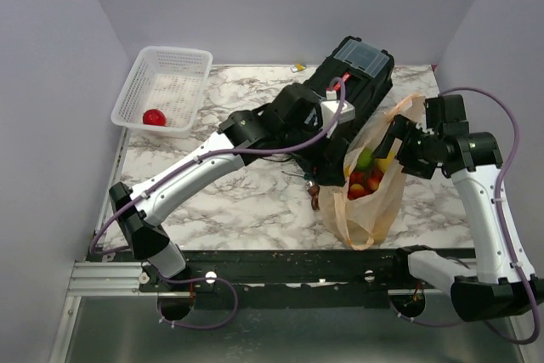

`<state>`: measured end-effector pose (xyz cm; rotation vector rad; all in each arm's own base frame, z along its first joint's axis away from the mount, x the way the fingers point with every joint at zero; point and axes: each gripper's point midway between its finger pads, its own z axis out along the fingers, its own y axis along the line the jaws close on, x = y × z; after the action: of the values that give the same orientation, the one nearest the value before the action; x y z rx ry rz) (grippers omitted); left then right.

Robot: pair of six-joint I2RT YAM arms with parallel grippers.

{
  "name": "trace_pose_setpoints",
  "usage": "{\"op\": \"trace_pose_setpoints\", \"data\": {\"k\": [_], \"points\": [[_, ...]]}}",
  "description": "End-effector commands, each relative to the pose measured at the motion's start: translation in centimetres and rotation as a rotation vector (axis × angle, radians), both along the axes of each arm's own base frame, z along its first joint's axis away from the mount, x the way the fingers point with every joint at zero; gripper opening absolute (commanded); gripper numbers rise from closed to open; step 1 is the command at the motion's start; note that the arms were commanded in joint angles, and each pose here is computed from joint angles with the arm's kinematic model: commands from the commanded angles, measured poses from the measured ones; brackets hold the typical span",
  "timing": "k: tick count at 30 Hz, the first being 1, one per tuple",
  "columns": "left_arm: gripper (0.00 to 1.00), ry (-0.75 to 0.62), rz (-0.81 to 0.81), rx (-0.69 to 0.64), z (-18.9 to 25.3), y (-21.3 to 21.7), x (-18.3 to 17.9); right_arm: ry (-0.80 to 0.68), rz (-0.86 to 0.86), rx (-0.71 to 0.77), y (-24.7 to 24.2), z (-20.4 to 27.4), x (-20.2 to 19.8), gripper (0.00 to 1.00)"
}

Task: Take the fake fruits out of the plastic bag
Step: Adjust the plastic bag at the center of the board.

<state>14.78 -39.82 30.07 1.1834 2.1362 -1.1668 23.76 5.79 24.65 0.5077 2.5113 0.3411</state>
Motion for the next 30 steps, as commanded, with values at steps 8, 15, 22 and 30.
{"op": "trace_pose_setpoints", "data": {"k": [8,15,22,30], "points": [[0.89,0.111,0.272,0.002,-1.3,-4.7,6.8,0.148,0.032,0.052,0.5,-4.2,-8.0,0.39],[0.85,0.107,0.349,0.127,-5.2,-5.7,7.3,0.222,0.044,0.060,0.4,-5.8,-11.6,0.01],[0.85,0.083,0.423,0.231,-8.5,-6.7,8.5,0.263,0.065,0.087,0.9,-7.0,-12.6,0.01],[0.90,0.032,0.447,0.291,-10.3,-7.1,7.9,0.298,0.086,0.156,2.1,-7.3,-13.2,0.01]]}}
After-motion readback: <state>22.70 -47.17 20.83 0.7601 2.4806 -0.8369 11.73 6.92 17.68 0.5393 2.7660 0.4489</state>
